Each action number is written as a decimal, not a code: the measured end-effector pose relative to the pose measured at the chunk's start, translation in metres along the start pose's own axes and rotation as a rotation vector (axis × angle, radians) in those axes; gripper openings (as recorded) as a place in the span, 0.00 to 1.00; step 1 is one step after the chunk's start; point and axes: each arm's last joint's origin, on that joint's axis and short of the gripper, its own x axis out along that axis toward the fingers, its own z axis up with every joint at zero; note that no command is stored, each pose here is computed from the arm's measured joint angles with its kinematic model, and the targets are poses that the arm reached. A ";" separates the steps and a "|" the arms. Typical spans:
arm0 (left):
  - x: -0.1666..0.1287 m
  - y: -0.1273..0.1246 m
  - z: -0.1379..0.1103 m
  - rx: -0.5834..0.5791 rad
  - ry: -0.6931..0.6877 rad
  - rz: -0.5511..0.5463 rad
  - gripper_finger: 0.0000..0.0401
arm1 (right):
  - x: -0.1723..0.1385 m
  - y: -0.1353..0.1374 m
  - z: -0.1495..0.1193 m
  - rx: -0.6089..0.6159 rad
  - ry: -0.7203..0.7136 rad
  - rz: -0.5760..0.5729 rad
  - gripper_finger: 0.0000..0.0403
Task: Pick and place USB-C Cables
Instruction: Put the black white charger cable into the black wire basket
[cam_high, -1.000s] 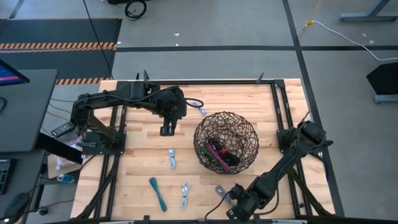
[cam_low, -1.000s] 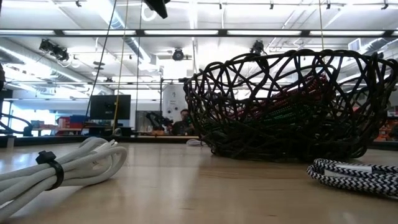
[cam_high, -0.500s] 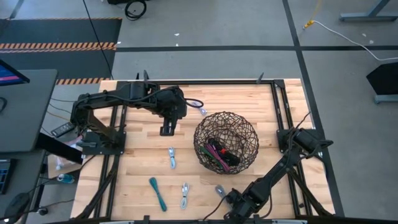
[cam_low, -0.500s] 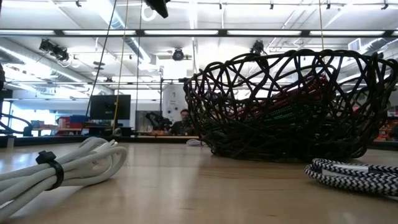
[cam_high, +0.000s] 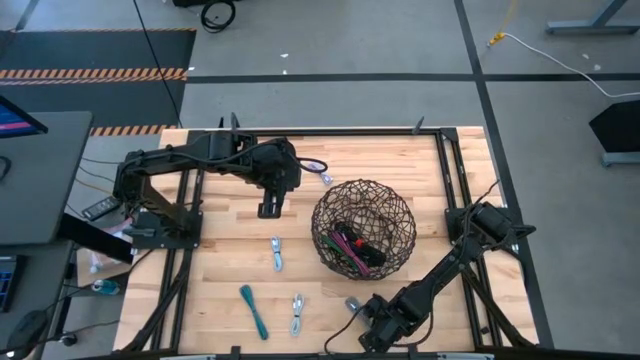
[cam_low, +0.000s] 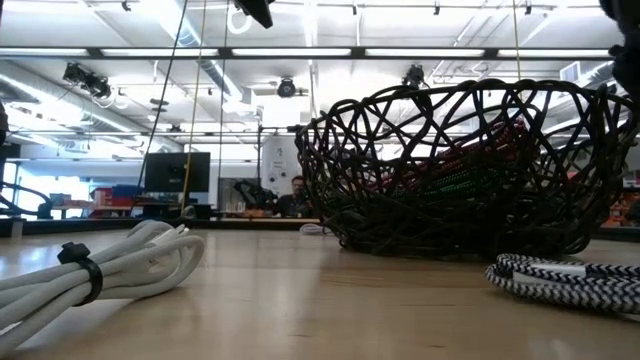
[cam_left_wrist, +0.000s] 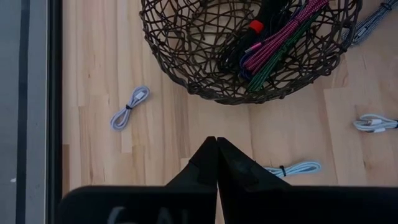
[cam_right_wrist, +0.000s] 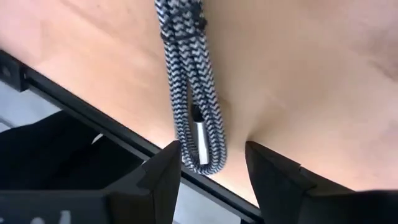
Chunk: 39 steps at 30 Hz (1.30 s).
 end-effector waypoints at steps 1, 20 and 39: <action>0.000 0.000 0.000 0.000 0.000 0.000 0.00 | 0.000 0.000 0.001 0.002 -0.004 -0.002 0.47; 0.000 0.000 0.000 0.001 0.005 -0.001 0.00 | 0.003 -0.002 0.009 0.023 -0.021 0.036 0.35; 0.000 0.000 -0.001 0.003 0.015 -0.003 0.00 | -0.010 0.019 0.014 -0.150 -0.066 0.101 0.08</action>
